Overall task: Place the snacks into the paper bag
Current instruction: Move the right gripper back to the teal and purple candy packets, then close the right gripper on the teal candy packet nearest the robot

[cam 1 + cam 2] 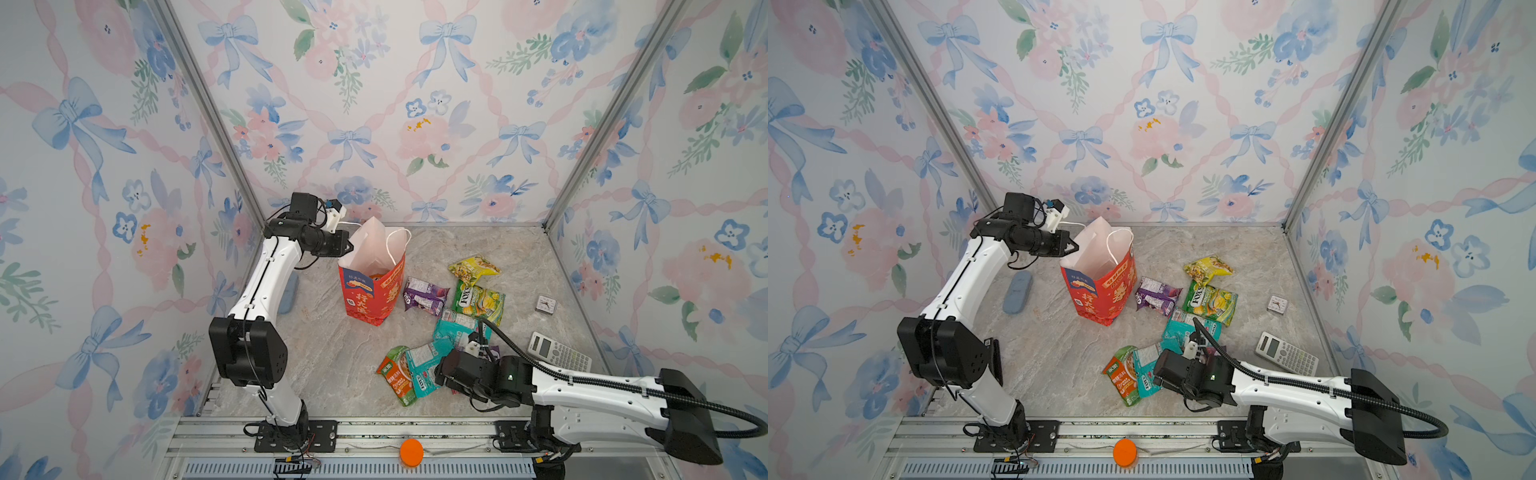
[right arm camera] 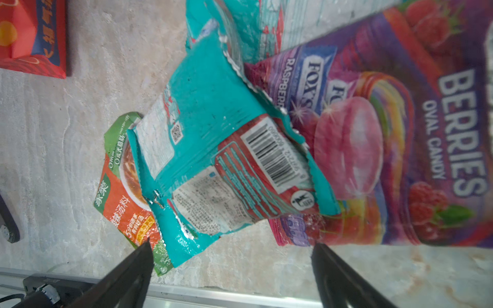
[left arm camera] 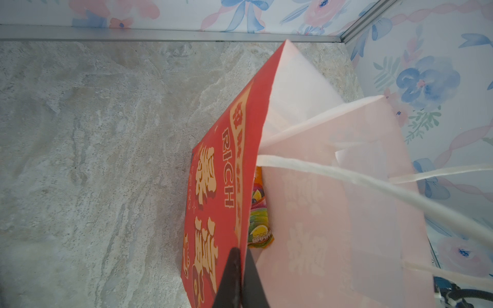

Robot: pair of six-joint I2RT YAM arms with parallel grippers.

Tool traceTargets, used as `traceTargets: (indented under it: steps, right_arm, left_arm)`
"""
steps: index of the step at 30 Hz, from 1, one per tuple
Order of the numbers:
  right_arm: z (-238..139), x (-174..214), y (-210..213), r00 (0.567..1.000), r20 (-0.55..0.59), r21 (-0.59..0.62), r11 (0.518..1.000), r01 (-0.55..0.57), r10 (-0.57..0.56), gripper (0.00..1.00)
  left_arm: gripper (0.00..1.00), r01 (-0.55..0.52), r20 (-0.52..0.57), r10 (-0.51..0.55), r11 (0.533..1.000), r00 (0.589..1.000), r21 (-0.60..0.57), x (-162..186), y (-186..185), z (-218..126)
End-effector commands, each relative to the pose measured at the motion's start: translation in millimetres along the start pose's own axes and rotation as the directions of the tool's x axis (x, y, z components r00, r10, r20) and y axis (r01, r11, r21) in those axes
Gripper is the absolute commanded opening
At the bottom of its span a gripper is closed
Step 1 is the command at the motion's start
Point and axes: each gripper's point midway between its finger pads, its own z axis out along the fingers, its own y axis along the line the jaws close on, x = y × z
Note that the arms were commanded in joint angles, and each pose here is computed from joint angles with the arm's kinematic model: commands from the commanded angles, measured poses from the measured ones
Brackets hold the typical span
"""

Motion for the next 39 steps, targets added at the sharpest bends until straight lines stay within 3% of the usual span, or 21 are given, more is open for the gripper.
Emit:
traceTargets:
  steps: [1,19,28,39]
  right_arm:
    - [9,6,2,0.996,-0.039,-0.05,0.996,-0.079,0.077,0.94]
    - [33,-18,23,0.995,-0.034,-0.122,0.987,-0.1,0.096,0.91]
    - [30,-32,52,1.0,-0.004,-0.17,0.985,-0.018,0.018,0.87]
    - [43,-12,28,0.994,-0.077,-0.129,0.988,-0.082,0.073,0.86]
  left_arm:
    - [0.0,0.02,-0.008,-0.02,1.0,1.0,-0.01,5,4,-2]
    - [0.0,0.018,-0.011,-0.018,1.0,1.0,-0.008,5,3,0]
    - [0.0,0.018,-0.018,-0.018,1.0,1.0,-0.008,7,2,2]
    - [0.0,0.018,-0.023,-0.018,1.0,1.0,-0.003,8,1,4]
